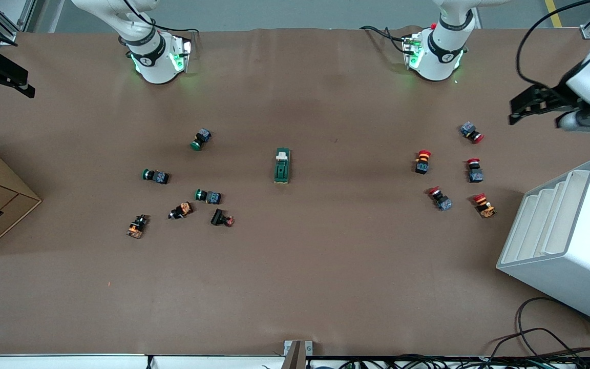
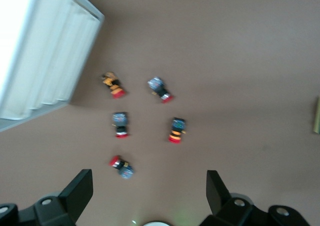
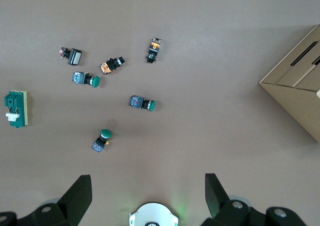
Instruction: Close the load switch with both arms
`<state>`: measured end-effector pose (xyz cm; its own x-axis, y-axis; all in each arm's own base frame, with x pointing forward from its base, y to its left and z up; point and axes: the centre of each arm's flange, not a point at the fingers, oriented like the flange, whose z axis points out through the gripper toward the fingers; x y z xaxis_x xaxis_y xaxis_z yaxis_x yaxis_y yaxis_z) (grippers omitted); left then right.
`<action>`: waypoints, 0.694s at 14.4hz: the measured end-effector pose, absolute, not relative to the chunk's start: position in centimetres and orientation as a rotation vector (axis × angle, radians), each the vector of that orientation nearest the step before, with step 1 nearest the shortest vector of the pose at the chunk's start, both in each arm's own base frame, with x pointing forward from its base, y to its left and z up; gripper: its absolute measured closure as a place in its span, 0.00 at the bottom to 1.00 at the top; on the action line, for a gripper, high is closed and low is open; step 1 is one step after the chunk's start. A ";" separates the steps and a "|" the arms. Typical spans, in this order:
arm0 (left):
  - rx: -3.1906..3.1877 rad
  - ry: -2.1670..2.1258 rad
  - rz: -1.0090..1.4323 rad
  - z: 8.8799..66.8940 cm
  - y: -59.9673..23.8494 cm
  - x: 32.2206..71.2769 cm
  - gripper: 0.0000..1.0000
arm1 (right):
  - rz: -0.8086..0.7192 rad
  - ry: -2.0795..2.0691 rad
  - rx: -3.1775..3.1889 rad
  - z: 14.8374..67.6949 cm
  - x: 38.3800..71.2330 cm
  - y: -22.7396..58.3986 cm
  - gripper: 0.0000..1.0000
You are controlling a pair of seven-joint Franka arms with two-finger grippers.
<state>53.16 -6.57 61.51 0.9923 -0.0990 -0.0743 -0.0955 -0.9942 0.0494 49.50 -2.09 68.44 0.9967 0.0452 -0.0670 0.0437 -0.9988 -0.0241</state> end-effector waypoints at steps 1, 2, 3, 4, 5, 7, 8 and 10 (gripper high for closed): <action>3.068 -0.154 -0.159 60.3 -8.1 53.5 0.00 | 0.101 -0.068 -3.117 68.4 49.6 -2.1 0.00; 3.055 -0.153 -0.199 59.0 -9.8 53.9 0.00 | 0.111 -0.067 -3.116 68.0 50.0 -2.2 0.00; 3.049 -0.150 -0.232 57.6 -12.0 54.2 0.00 | 0.134 -0.066 -3.116 67.1 50.6 -2.2 0.00; 3.047 -0.140 -0.243 56.1 -14.4 54.5 0.00 | 0.160 -0.063 -3.115 65.9 51.5 -2.3 0.00; 3.044 -0.123 -0.234 54.6 -16.9 54.7 0.00 | 0.184 -0.059 -3.114 64.3 52.8 -2.5 0.00; 3.032 -0.069 -0.195 51.2 -22.0 54.4 0.00 | 0.236 -0.044 -3.111 60.5 55.4 -3.0 0.00; 3.026 -0.036 -0.181 49.5 -24.5 53.9 0.00 | 0.258 -0.039 -3.110 58.6 56.7 -3.2 0.00; 3.017 0.023 -0.178 46.4 -29.4 52.1 0.00 | 0.292 -0.033 -3.124 55.3 58.6 -3.6 0.00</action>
<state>52.06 -29.38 46.40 0.9930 0.0079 -0.1182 0.0219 -0.9928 0.1175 58.64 -3.64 55.32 0.9825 0.0216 -0.1850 0.0209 -0.9998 -0.0060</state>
